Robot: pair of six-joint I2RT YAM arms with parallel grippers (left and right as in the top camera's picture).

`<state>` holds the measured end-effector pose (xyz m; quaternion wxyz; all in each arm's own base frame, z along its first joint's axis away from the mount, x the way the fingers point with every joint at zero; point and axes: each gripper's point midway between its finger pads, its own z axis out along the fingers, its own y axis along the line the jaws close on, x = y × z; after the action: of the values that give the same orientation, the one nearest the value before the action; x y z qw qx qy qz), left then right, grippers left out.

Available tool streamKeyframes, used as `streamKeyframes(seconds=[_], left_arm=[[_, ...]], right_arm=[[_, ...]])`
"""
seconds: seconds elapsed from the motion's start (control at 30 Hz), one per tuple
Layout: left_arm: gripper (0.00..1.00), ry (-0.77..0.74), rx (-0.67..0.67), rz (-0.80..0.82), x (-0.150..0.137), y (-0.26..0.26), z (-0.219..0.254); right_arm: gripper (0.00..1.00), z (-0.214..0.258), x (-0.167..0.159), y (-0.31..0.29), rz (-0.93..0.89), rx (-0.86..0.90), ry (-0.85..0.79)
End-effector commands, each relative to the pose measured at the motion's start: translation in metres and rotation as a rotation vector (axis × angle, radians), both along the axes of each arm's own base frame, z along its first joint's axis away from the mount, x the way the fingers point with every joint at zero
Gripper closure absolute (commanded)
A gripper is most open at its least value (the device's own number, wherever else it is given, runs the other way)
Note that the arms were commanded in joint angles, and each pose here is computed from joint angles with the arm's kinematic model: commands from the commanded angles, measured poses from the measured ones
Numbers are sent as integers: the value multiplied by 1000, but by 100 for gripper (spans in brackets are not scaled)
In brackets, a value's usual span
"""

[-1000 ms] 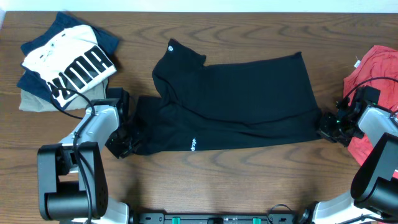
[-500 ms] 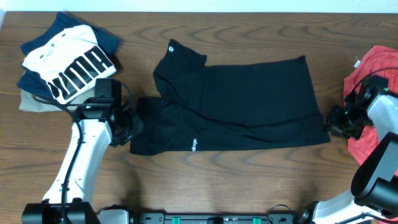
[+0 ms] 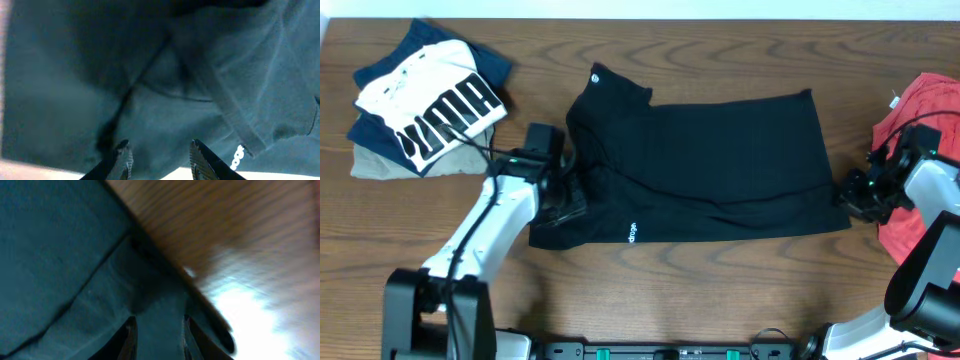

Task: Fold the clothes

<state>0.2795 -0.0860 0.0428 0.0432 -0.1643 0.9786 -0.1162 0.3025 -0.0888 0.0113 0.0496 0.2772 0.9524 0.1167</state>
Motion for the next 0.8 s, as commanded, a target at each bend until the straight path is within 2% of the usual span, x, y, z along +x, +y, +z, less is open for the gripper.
streamKeyframes(seconds=[0.0,0.47,0.57,0.73,0.77], left_arm=[[61,2,-17,-39,4,-11,-5],[61,78,48,-35,-4,-2,-39],[61,83,49,-35,-4,-2,-42],[61,77,48,-35,-2,-2,-44],[61,78,48,-35,-2,-2,-44]], right_arm=[[72,-3,0,11,-11,76,-39],[77,-5,13,5,-11,48,-105],[82,-4,15,5,-10,48,-111],[99,-3,22,2,-54,45,-132],[99,-3,23,1,-69,46,-133]])
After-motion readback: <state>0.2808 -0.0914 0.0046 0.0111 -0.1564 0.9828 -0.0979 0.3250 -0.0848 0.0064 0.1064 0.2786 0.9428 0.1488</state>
